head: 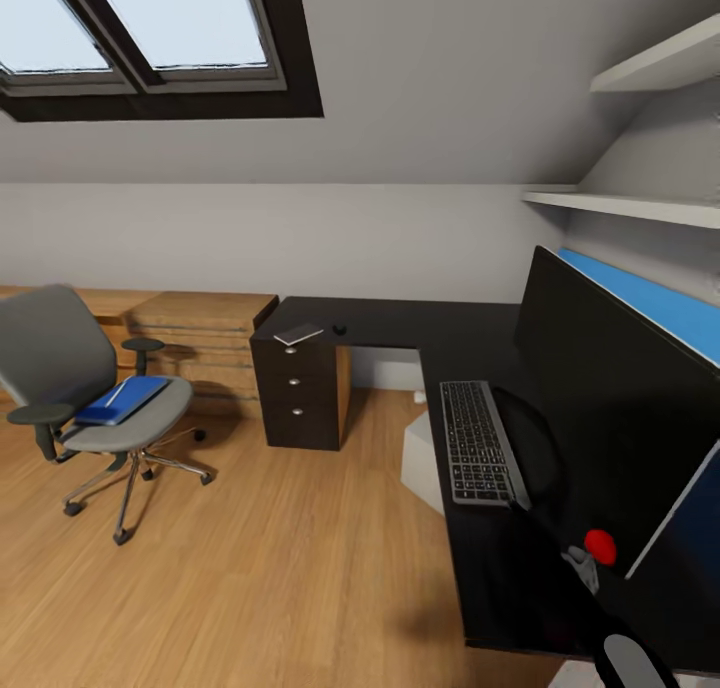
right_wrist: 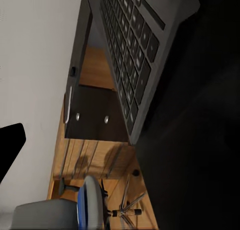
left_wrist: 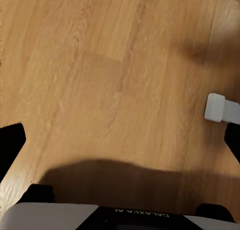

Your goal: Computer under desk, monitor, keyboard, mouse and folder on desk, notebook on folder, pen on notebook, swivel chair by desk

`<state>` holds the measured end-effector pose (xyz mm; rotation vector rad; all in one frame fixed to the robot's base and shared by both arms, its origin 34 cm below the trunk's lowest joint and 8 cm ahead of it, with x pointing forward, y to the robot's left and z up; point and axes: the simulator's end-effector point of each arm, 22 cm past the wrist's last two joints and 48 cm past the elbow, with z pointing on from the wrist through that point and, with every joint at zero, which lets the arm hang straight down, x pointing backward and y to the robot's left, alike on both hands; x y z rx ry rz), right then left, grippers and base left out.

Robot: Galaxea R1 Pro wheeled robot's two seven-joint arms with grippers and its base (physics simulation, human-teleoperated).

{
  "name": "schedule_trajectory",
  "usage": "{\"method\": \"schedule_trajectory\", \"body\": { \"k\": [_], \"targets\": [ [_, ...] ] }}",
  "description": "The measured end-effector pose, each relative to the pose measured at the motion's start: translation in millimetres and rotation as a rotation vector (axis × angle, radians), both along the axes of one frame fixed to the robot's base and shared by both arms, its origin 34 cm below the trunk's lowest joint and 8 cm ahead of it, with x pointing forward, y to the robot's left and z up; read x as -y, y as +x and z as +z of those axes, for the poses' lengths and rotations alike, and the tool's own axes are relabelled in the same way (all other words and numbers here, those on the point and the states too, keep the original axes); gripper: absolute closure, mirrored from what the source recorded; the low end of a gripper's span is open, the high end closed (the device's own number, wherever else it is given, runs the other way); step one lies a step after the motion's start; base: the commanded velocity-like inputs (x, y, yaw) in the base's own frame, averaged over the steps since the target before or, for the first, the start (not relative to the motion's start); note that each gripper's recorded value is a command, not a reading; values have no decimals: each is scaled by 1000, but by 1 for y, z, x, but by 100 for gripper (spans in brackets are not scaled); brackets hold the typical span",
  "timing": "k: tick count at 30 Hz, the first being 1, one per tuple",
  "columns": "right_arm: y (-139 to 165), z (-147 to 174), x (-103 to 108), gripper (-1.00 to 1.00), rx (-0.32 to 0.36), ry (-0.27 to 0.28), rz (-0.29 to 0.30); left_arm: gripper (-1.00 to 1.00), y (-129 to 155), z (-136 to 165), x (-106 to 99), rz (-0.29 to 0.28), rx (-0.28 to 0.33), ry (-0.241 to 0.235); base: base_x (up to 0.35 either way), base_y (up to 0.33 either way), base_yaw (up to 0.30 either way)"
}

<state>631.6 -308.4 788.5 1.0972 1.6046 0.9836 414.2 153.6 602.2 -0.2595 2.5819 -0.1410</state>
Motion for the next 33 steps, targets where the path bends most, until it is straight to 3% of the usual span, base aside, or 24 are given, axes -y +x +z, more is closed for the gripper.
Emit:
{"method": "schedule_trajectory", "body": {
  "k": [26,33],
  "targets": [
    [0,-1,-2,-100,-1,1,2,-100,0,0,0,0,-1,0,-331,0,0],
    [0,-2,-11,-100,-4,0,23,-100,0,-1,-3,7,-4,3,-336,0,0]
  ]
}}
